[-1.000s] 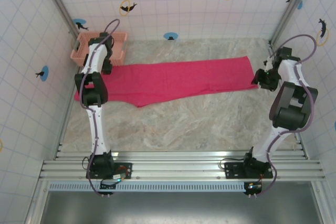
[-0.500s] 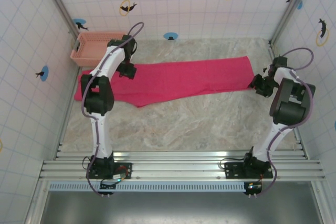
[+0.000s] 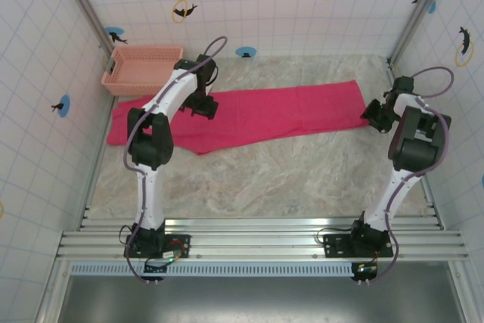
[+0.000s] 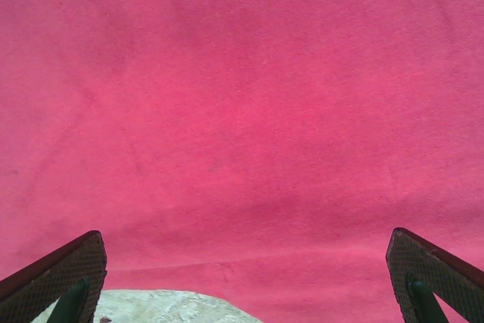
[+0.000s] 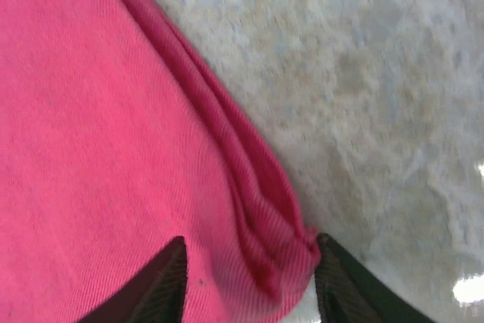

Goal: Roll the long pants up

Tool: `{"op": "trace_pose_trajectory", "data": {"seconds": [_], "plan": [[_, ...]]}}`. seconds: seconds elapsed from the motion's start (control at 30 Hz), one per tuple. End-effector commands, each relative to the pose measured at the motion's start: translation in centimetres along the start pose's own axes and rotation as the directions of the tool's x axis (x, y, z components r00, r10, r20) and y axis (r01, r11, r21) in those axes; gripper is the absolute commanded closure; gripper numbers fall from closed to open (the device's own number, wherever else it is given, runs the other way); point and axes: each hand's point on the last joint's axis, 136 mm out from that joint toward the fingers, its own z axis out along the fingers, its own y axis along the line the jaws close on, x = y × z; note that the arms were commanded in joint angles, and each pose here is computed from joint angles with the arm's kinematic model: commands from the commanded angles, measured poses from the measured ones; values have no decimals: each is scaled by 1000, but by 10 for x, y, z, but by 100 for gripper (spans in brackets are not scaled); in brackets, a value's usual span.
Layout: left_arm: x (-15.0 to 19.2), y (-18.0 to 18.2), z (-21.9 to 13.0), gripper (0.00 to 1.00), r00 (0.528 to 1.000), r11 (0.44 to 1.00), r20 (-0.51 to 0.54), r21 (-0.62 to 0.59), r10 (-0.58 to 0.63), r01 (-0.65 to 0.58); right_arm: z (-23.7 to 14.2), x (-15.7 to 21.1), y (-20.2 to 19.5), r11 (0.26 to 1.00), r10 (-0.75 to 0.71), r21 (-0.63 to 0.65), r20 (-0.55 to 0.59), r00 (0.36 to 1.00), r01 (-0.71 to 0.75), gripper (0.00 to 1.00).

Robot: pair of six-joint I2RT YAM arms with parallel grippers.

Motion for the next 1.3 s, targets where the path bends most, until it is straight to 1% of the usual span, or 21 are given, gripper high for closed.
{"op": "trace_pose_trajectory", "data": {"seconds": [0.0,0.13,0.2,0.23,0.27,0.37,0.5,0.6,0.7,0.8,0.9,0.97,1.0,1.03,1.13,1.2,1.27], "plan": [[0,-11,-1,3,999,998,-23,48,-40,41,23,5,-6,999,46,-11,-46,998,-46,65],[-9,-32,1,3,999,995,-29,88,-43,46,22,0,-1,998,45,-37,-28,999,-46,92],[-17,-46,3,3,999,993,-18,110,-46,48,12,-8,8,997,36,-63,17,999,-34,99],[-21,-54,5,3,998,991,-19,124,-54,56,3,-13,11,997,29,-67,44,999,-26,100],[-21,-64,17,3,997,990,-45,125,-62,67,-7,-19,15,997,21,-77,73,997,-16,100],[-25,-88,29,3,994,984,-71,155,-80,90,-44,-39,27,995,6,-94,166,986,10,100],[-26,-111,42,3,992,979,-91,177,-87,102,-95,-64,39,993,-12,-108,278,961,44,100],[-22,-121,53,3,988,977,-118,180,-97,118,-129,-77,46,991,-31,-114,331,943,73,100],[-16,-138,64,3,988,979,-140,182,-72,97,-154,-87,53,987,-36,-134,374,927,93,100],[-13,-167,66,3,983,963,-163,240,-87,125,-172,-93,56,983,-46,-147,399,916,113,100],[-17,-209,60,3,979,922,-167,345,-121,173,-186,-97,56,979,-89,-134,407,909,156,100],[-21,-242,53,3,976,885,-168,421,-139,199,-193,-99,56,972,-110,-145,407,907,183,100],[-19,-266,47,3,977,865,-167,461,-133,197,-196,-100,58,968,-115,-159,406,906,194,100],[-22,-283,43,3,974,841,-172,498,-145,213,-199,-101,60,961,-124,-175,410,903,212,100],[-31,-333,32,3,964,745,-191,612,-186,265,-210,-100,66,951,-151,-184,422,894,248,100],[-39,-364,24,3,958,664,-202,690,-205,288,-219,-100,74,942,-155,-206,436,886,266,100],[-49,-377,16,3,949,606,-210,732,-233,311,-228,-100,85,930,-161,-229,452,878,288,100]]}}
